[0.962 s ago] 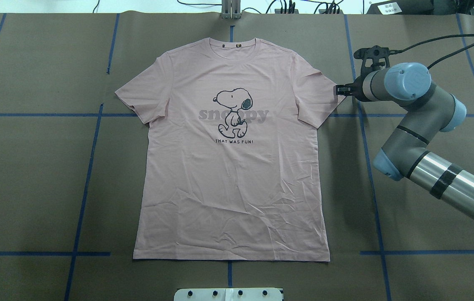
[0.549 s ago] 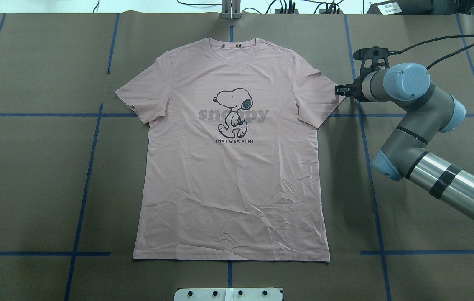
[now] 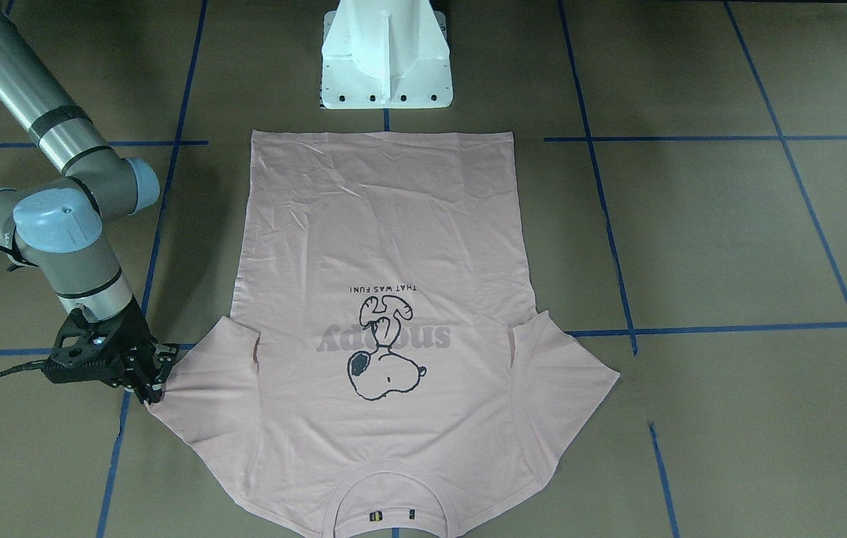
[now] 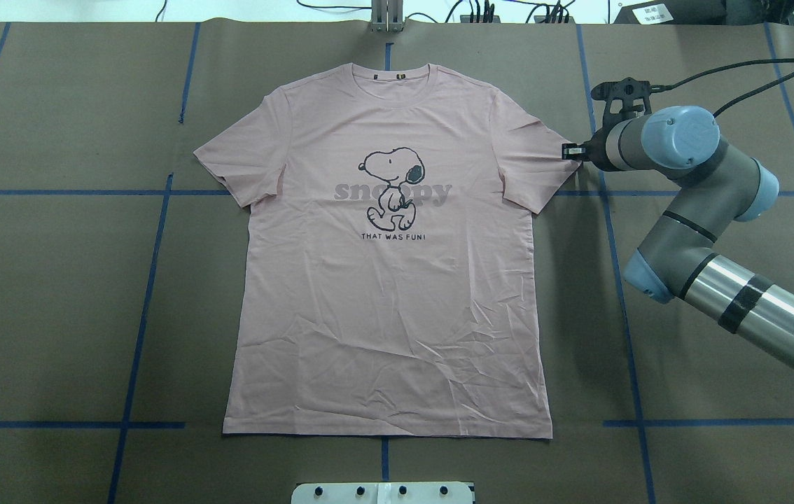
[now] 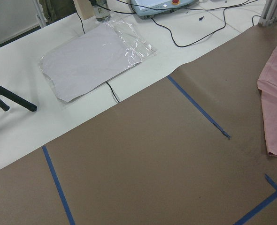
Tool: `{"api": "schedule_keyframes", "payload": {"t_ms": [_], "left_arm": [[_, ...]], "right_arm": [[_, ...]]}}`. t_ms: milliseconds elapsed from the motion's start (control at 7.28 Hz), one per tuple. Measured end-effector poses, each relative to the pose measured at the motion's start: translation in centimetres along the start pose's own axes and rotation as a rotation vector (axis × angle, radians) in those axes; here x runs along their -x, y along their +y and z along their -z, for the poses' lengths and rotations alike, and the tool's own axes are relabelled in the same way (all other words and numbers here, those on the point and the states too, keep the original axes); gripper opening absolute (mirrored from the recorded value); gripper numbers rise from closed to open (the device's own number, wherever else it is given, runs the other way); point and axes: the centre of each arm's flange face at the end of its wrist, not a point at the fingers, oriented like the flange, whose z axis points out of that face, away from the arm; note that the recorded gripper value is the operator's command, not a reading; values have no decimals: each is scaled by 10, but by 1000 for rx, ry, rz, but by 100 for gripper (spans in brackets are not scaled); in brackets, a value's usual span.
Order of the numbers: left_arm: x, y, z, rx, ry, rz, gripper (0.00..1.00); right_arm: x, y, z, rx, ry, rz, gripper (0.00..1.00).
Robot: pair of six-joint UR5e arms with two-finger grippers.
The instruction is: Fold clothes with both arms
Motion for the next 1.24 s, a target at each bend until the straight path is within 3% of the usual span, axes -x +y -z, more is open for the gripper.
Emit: {"api": "schedule_keyframes", "payload": {"t_ms": [412,824,962,1099,1236], "left_arm": [[-1,0,0,1,7,0,100],[0,1,0,3,7,1,100],[0,1,-1,3,7,1,100],[0,2,-1,4,7,1,100],[0,2,-1,4,7,2,100]], "right_arm": [[41,-24,14,-7,-13,-54,0],[160,-44,34,-30,72,-134,0],[197,-40,38,-42,96,-160,18],[215,-34,36,-53,112,-168,99],[223,-28,32,-69,125,-165,100]]}}
